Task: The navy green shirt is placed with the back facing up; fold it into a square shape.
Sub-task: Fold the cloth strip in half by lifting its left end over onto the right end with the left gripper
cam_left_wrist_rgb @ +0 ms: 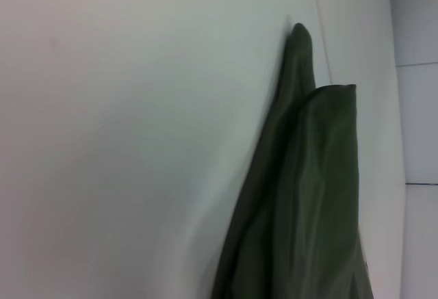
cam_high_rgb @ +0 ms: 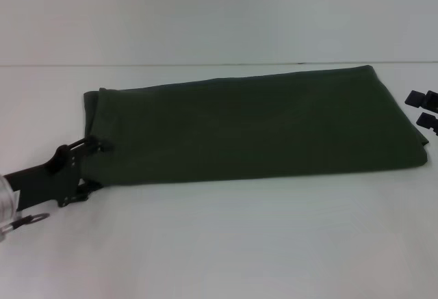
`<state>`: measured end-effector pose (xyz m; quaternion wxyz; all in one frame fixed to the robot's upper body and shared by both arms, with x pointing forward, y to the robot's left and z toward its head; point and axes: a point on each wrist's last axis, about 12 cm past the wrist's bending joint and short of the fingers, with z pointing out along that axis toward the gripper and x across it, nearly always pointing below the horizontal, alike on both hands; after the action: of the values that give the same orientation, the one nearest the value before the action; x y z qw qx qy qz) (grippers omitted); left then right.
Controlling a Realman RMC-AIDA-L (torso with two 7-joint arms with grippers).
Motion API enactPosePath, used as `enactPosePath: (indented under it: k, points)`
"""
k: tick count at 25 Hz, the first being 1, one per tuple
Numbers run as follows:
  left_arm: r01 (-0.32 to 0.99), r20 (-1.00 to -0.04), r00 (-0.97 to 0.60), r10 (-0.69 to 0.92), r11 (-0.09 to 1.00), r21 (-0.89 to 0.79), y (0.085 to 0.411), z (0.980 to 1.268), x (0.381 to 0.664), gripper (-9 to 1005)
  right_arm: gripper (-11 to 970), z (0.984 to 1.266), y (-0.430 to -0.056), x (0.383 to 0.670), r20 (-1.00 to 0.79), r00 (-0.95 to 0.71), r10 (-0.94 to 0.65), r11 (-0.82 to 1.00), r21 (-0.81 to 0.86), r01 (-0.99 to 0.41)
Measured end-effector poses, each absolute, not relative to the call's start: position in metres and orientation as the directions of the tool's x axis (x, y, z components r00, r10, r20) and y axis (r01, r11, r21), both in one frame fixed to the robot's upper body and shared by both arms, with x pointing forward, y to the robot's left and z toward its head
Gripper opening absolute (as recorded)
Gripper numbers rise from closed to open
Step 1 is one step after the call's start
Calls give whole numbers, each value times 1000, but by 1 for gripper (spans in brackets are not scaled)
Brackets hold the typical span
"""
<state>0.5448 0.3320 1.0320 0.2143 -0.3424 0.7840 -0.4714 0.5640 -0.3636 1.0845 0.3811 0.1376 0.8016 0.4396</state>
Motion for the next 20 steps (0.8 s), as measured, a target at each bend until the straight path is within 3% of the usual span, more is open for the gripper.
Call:
enactPosePath:
  k: [3,8,20]
  points:
    - [-307,-37,-682,-730,332,-892,327,1035,550,894,795,1085,-364,564,-490,-671,556,575,810,-114]
    - [-116,-132,-699,-703,293,-949,324,1051,550,890,795,1083,-364,563,-485,-670,561,572,813,-109]
    - [-274,-8,-696,-718,277,-921,329,1030,530,883,794,1081,-365,562,-478,-666,572,569,816,-96]
